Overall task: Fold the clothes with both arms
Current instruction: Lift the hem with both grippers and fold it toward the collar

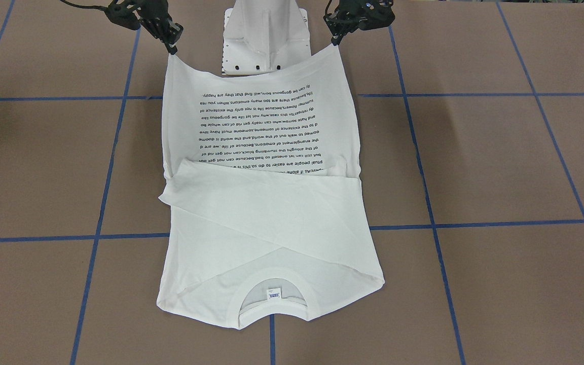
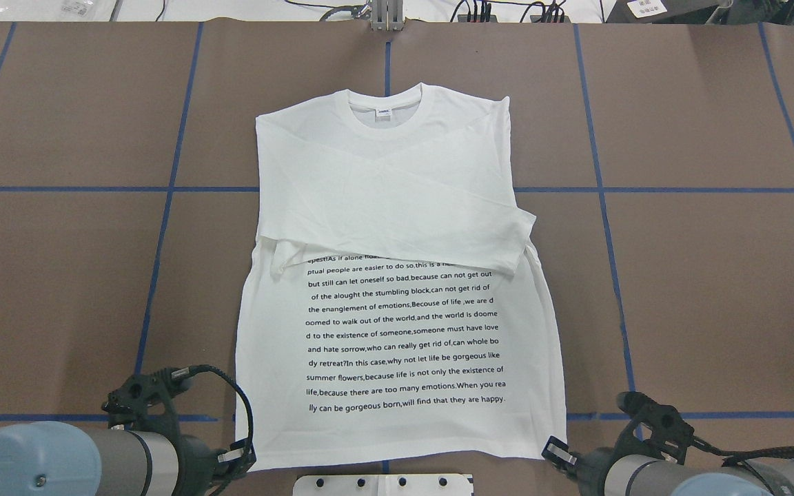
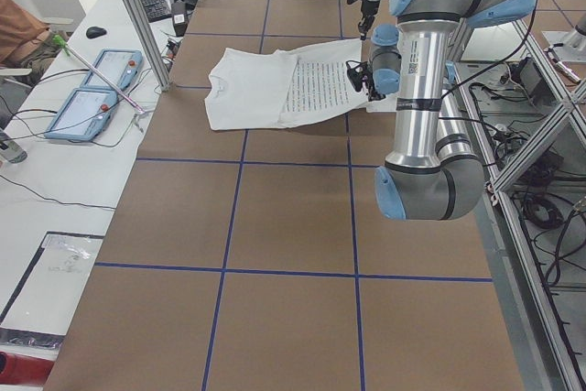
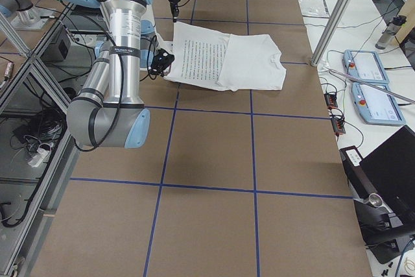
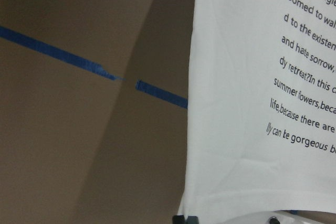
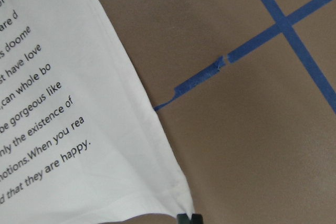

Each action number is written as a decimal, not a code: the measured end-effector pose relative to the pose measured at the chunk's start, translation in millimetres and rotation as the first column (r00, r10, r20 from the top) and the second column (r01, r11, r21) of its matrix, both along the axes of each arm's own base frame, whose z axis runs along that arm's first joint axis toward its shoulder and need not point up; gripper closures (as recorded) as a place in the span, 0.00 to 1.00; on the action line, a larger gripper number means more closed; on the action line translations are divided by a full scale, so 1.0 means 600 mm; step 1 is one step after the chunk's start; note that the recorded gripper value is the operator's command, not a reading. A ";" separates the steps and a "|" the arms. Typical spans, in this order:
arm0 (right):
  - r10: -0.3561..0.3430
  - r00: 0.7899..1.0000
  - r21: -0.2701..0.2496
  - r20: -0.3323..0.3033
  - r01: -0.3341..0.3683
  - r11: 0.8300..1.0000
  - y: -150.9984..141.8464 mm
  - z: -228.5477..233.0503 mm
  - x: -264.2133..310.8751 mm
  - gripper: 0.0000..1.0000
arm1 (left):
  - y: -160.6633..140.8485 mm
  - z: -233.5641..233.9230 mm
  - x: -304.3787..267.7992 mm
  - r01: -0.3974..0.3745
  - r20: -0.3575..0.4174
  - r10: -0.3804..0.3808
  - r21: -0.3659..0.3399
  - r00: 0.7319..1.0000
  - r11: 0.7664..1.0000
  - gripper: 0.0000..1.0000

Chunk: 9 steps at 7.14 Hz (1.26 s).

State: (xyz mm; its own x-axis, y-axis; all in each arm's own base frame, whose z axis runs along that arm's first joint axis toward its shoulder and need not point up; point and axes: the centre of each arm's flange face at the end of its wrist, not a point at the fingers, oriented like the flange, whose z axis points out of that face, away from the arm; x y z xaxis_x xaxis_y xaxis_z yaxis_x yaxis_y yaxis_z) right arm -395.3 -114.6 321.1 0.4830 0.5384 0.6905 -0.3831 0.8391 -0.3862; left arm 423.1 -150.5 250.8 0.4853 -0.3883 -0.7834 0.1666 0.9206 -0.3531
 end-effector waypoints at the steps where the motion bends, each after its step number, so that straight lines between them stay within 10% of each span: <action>1: 0.028 0.999 -0.003 0.035 -0.028 1.000 -0.019 -0.027 0.027 1.00 | -0.014 -0.019 -0.020 0.021 -0.028 -0.021 0.003 0.999 1.000 1.00; 5: 0.240 0.969 0.034 0.065 -0.242 0.970 -0.208 -0.050 0.083 1.00 | -0.197 -0.048 -0.071 0.147 -0.052 -0.138 0.248 0.989 0.958 1.00; 9: 0.274 0.949 0.191 -0.156 -0.243 0.951 -0.532 -0.035 0.067 1.00 | -0.444 -0.030 -0.064 0.258 0.040 -0.296 0.388 0.954 0.885 1.00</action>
State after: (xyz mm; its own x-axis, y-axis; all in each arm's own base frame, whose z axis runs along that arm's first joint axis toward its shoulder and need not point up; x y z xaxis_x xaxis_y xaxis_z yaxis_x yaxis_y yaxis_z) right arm -354.9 -433.9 300.0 0.4659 0.5458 0.6965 -0.6452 0.7482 -0.1547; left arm 384.6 -416.7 232.7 0.4807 -0.2053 -0.8525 0.4496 0.8924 0.0386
